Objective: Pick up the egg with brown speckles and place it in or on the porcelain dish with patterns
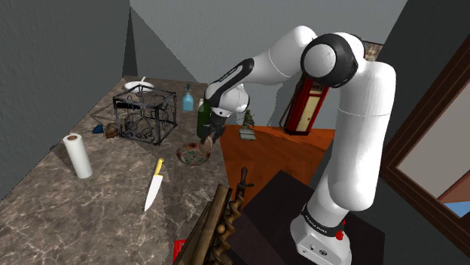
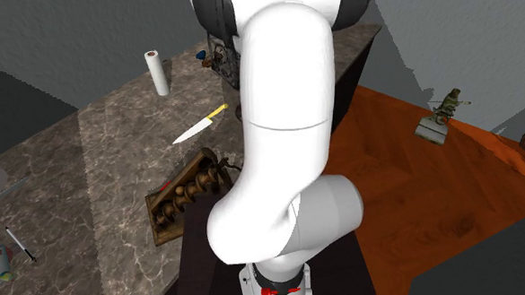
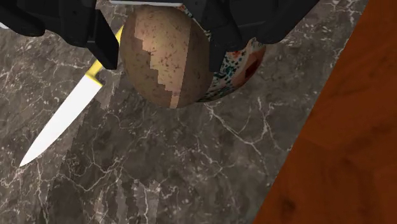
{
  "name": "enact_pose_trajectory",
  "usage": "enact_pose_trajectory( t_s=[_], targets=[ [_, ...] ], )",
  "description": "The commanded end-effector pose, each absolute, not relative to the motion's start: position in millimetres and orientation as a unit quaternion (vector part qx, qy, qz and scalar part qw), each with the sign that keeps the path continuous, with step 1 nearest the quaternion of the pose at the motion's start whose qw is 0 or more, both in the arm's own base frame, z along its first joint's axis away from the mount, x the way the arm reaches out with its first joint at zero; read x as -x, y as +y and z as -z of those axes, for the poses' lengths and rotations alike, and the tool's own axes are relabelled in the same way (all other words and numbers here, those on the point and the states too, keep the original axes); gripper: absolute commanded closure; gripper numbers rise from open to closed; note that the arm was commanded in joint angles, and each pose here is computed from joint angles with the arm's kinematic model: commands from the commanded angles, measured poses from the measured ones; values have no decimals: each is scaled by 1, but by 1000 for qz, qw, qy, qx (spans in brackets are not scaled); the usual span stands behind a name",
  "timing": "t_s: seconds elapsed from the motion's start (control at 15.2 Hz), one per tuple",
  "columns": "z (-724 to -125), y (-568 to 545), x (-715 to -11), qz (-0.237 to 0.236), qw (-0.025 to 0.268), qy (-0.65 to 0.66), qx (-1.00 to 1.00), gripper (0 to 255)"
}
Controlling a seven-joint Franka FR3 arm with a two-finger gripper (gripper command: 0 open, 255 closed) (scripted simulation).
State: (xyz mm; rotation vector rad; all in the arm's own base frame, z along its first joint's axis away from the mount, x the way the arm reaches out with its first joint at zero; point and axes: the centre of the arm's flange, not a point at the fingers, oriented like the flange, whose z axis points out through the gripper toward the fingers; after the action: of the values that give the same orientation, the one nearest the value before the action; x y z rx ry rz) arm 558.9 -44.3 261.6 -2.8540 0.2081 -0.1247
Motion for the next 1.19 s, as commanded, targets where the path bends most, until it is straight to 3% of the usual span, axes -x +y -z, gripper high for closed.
enact_pose_trajectory(
  t_s=[0.0, 0.4, 1.12],
  targets=[
    [-263, -47, -586, 43, 138, 72, 987, 255],
    [-272, -57, -663, 43, 138, 72, 987, 255],
    [-213, -57, -663, 43, 138, 72, 987, 255]
  ],
)
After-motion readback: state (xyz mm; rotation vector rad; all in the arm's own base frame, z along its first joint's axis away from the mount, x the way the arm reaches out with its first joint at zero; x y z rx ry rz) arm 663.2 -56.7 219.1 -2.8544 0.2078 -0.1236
